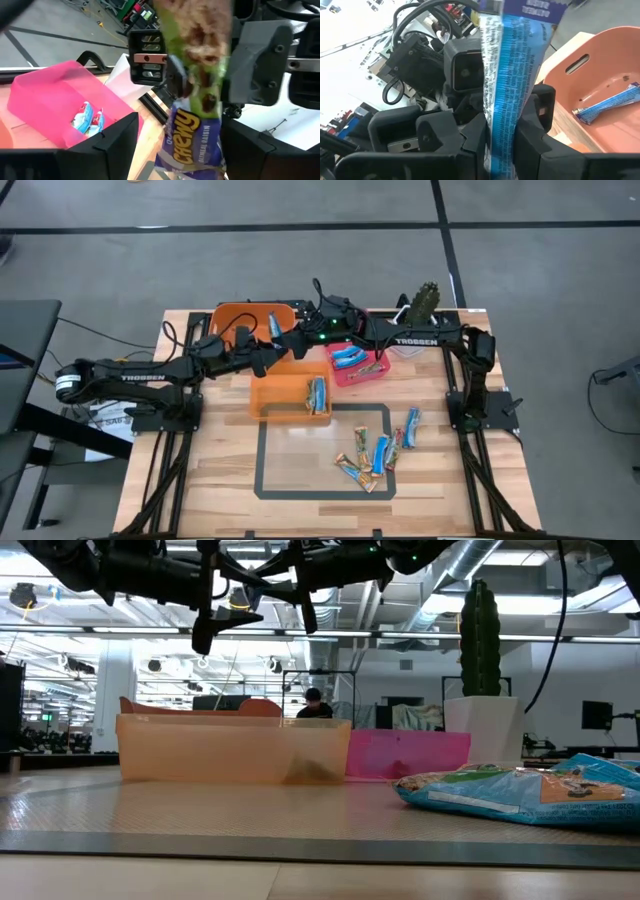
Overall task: Pick and place Granola Bars by type
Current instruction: Put the blue granola bar into the top orange bin
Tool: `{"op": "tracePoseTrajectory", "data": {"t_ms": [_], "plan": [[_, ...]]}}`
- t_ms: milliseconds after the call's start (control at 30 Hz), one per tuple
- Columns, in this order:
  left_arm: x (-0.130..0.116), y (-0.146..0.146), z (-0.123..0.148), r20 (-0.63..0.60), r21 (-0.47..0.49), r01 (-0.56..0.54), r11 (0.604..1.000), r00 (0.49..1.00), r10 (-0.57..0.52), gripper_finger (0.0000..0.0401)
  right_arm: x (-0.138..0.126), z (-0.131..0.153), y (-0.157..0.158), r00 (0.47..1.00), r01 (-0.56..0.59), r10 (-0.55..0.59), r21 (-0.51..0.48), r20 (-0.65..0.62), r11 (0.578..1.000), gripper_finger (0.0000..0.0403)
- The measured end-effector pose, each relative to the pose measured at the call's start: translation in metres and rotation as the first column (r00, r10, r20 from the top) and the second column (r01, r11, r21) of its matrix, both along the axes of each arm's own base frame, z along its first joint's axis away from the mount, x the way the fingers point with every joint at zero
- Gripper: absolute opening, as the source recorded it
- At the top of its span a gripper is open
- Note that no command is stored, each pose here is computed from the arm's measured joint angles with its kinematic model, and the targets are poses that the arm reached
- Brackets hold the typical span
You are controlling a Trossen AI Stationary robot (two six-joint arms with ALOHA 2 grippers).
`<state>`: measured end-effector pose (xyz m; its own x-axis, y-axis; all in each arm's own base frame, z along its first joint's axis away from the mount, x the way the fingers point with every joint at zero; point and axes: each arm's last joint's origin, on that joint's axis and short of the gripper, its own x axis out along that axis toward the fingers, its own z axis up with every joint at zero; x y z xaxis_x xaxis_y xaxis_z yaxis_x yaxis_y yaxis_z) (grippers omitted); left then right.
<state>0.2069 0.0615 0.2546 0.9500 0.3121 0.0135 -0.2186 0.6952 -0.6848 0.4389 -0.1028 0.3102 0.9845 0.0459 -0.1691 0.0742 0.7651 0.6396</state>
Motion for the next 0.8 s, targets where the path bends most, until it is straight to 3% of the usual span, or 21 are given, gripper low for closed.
{"op": "tracePoseTrajectory", "data": {"t_ms": [133, 533, 700, 800], "plan": [[0.000, 0.000, 0.000, -0.005, 0.008, -0.018, 1.000, 1.000, 0.018, 0.0209, 0.000, 0.000, 0.000, 1.000, 0.000, 0.000, 0.000, 0.000, 1.000, 0.0071], [-0.002, 0.006, 0.000, -0.014, 0.033, -0.076, 0.997, 0.997, 0.076, 0.0054, -0.001, 0.000, -0.002, 1.000, 0.012, -0.012, -0.009, -0.001, 1.000, 0.0071], [-0.005, 0.015, -0.001, -0.021, 0.032, -0.117, 0.993, 0.993, 0.117, 0.0042, -0.002, 0.000, -0.010, 0.999, 0.032, -0.032, -0.013, -0.002, 0.999, 0.0071], [-0.008, 0.021, -0.002, -0.033, 0.028, -0.146, 0.989, 0.989, 0.147, 0.0047, -0.005, -0.003, -0.018, 0.998, 0.056, -0.058, -0.070, -0.026, 0.996, 0.0082]]}}
